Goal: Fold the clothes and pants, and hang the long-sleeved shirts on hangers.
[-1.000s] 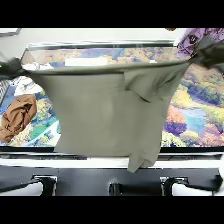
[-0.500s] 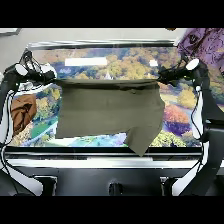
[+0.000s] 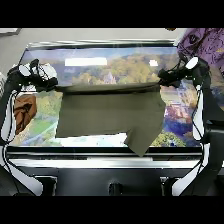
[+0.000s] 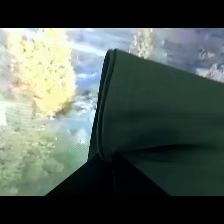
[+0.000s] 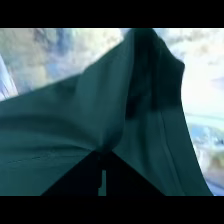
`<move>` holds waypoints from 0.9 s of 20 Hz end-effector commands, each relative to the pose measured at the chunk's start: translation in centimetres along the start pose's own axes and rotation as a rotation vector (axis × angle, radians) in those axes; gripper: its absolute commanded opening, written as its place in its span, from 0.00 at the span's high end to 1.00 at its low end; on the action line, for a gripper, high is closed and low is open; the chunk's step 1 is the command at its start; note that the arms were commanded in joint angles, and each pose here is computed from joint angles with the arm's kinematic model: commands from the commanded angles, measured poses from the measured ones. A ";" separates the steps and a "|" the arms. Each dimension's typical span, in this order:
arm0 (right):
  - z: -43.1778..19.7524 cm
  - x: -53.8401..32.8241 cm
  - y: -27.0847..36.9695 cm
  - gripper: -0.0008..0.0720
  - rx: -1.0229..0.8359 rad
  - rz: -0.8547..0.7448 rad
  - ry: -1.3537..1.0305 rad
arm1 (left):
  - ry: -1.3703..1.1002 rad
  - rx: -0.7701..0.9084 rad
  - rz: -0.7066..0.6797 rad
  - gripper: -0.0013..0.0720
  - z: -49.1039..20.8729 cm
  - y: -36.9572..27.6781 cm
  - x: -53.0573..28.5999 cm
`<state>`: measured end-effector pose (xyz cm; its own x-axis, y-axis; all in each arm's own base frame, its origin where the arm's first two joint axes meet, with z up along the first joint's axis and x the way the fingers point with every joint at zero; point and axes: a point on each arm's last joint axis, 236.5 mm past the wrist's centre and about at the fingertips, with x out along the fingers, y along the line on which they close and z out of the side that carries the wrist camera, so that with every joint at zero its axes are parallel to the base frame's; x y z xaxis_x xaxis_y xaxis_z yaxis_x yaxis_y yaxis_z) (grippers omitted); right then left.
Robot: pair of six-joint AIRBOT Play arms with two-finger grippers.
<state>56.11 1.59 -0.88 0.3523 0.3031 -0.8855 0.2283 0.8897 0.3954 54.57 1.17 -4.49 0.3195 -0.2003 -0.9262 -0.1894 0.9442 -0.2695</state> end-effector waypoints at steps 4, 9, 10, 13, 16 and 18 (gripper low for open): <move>-4.8 1.0 -3.0 0.95 -0.001 -0.108 0.212 | 0.243 -0.023 0.022 0.96 -6.8 1.2 2.0; -6.0 3.1 -3.9 0.95 0.017 -0.110 0.272 | 0.274 -0.032 0.021 0.96 -7.6 1.4 3.1; -6.1 3.3 -3.9 0.95 0.020 -0.107 0.278 | 0.274 -0.035 0.012 0.92 -7.6 1.2 3.2; -6.2 3.5 -3.3 0.66 0.027 -0.080 0.282 | 0.248 -0.051 -0.041 0.13 -6.7 -0.1 2.7; -5.9 1.7 -2.0 0.38 -0.032 -0.045 0.263 | 0.146 -0.068 -0.067 0.07 -3.5 -0.9 -0.5; -4.9 -1.7 -1.9 0.38 -0.121 -0.066 0.209 | 0.051 -0.094 -0.071 0.06 -1.2 -0.4 -4.5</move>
<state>51.03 1.76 -4.18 0.1073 0.3177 -0.9421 0.2150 0.9177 0.3340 50.99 0.13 -4.74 0.1919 -0.2856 -0.9389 -0.2348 0.9156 -0.3265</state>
